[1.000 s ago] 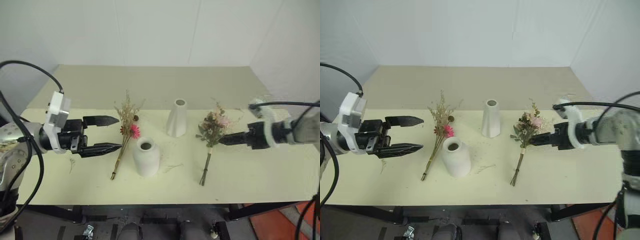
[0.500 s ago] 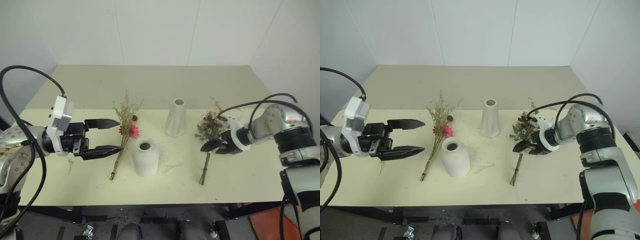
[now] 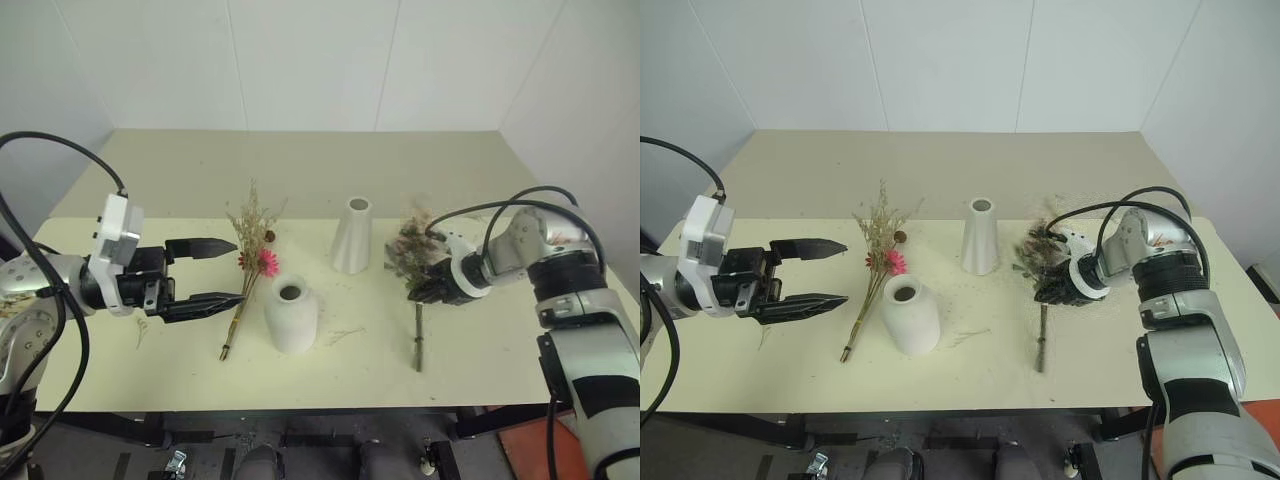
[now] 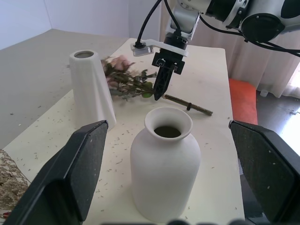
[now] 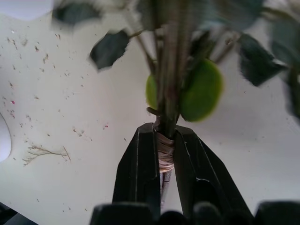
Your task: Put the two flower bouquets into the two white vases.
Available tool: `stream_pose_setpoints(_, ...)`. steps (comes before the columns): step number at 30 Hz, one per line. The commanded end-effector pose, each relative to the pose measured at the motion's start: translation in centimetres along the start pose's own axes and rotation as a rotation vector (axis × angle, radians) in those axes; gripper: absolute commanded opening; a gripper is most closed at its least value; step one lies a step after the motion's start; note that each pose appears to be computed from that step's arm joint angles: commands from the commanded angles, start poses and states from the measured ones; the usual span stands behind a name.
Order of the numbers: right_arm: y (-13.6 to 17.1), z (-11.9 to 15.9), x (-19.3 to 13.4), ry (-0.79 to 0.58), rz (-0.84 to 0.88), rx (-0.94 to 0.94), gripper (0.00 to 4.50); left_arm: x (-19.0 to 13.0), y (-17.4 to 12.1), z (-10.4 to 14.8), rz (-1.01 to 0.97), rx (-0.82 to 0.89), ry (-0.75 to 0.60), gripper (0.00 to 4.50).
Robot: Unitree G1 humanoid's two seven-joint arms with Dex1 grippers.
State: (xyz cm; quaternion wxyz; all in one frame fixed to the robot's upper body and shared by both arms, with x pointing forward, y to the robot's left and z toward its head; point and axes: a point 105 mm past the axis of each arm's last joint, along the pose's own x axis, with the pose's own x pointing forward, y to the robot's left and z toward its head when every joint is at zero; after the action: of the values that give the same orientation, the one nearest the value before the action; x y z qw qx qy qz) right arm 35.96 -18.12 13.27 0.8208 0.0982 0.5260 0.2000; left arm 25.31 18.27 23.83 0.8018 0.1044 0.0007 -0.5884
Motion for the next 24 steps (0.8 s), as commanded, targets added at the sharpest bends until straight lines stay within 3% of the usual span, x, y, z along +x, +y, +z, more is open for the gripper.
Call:
stream_pose_setpoints(1,0.5,1.3,-1.5,-0.103,0.027,-0.012,0.22,-0.1,-0.1,1.0,0.002,0.049,-0.008,4.50)
stream_pose_setpoints(6,-0.2,4.3,-3.9,-0.428,-0.050,-0.100,0.22,0.0,0.0,1.0,-0.004,0.047,-0.009,4.50)
stream_pose_setpoints(9,0.0,6.6,-6.4,-0.744,-0.155,-0.239,0.22,0.1,0.3,1.1,-0.008,0.051,-0.009,4.50)
stream_pose_setpoints(12,1.4,8.2,-8.9,-0.989,-0.222,-0.346,0.22,0.1,0.6,1.3,-0.021,0.054,-0.008,4.50)
stream_pose_setpoints(17,5.7,10.1,-13.3,-1.330,-0.128,-0.432,0.22,0.4,1.2,1.7,-0.029,0.059,-0.008,4.50)
stream_pose_setpoints(24,11.0,11.1,-16.8,-1.559,0.017,-0.513,0.22,0.8,2.1,1.6,0.023,0.027,0.021,4.50)
